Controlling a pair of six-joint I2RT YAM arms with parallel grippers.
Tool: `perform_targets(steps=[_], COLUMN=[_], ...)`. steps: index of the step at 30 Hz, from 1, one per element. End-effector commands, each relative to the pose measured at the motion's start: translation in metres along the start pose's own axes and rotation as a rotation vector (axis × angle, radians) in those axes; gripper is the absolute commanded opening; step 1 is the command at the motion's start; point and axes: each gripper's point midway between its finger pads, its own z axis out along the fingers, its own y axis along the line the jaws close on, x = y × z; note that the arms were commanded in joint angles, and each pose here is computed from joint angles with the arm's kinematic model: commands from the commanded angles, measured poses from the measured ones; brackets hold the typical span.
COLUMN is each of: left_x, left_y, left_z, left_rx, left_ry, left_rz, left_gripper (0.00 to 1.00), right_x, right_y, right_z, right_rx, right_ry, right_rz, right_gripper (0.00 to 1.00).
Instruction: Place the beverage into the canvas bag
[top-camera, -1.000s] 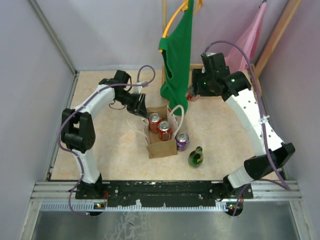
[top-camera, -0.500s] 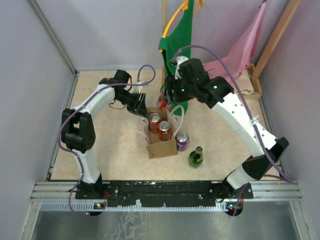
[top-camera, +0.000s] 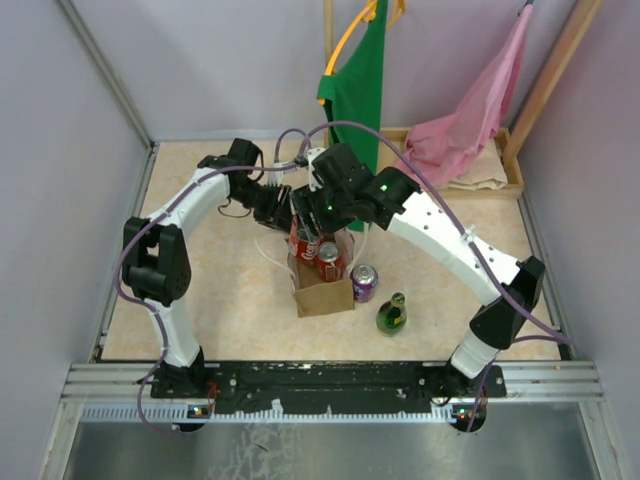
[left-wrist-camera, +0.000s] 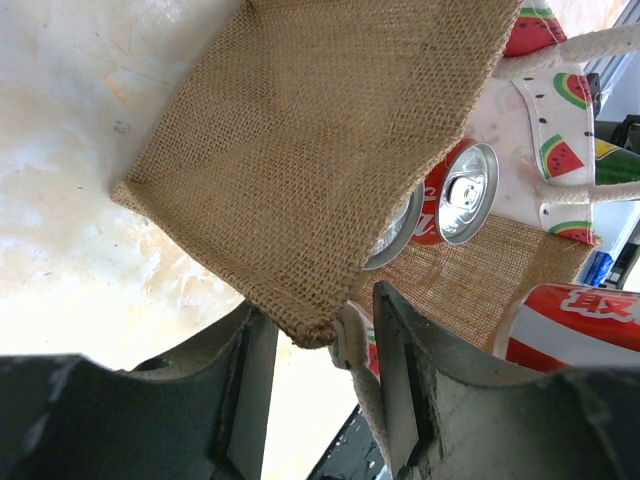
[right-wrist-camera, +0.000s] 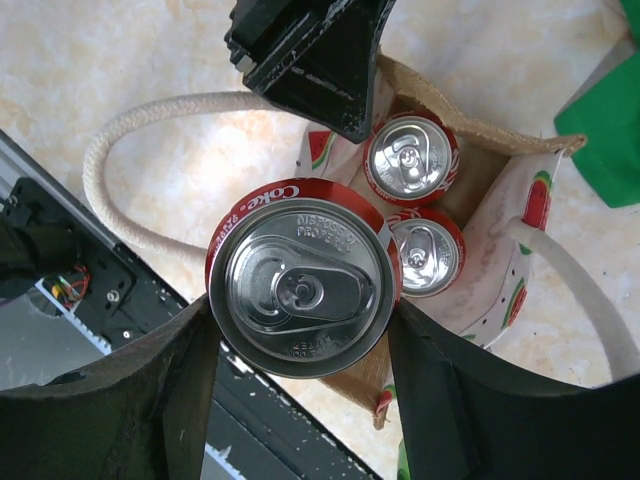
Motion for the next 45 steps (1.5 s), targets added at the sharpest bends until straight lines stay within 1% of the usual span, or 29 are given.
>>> perform_targets(steps=[1, 9, 15, 16, 18, 28, 33, 45], left_x=[-0.005, -0.002, 0.000, -0.001, -0.001, -0.003, -0.003, -0.005], left_y=[-0.006, -0.006, -0.007, -0.007, -0.007, -0.008, -0.008, -0.006], left_z=[0.000, -0.008, -0.010, -0.010, -0.011, -0.011, -0.010, -0.007], left_rx=[0.001, -0.026, -0.028, -0.028, -0.027, -0.024, -0.021, -0.012], left_ry=[0.002, 0.008, 0.010, 0.009, 0.007, 0.005, 0.006, 0.014], left_rz=[0.019, 0.045, 0.042, 0.042, 0.039, 0.040, 0.038, 0.037], left_gripper=[0.48, 0.48, 0.48, 0.48, 0.48, 0.48, 0.48, 0.48], right_x=[-0.021, 0.001, 0.008, 0.014, 0.019, 0.034, 0.035, 0.044], right_y=[0.021, 0.022, 0.024, 0.022, 0.021, 0.006, 0.001, 0.002], right_z=[0.005, 0.026, 0.036, 0.047, 0.055, 0.080, 0.087, 0.101], right_rx=[-0.068, -0.070, -0.072, -0.062, -0.052, 0.018, 0.061, 0.054], right_ry=[-0.088, -0.033, -0.028, -0.004, 0.009, -0.008, -0.042, -0.063], right_rz=[-0.034, -0.051, -0.064, -0.068, -0.077, -0.122, -0.163, -0.233], right_gripper=[0.00, 0.00, 0.00, 0.00, 0.00, 0.00, 0.00, 0.00])
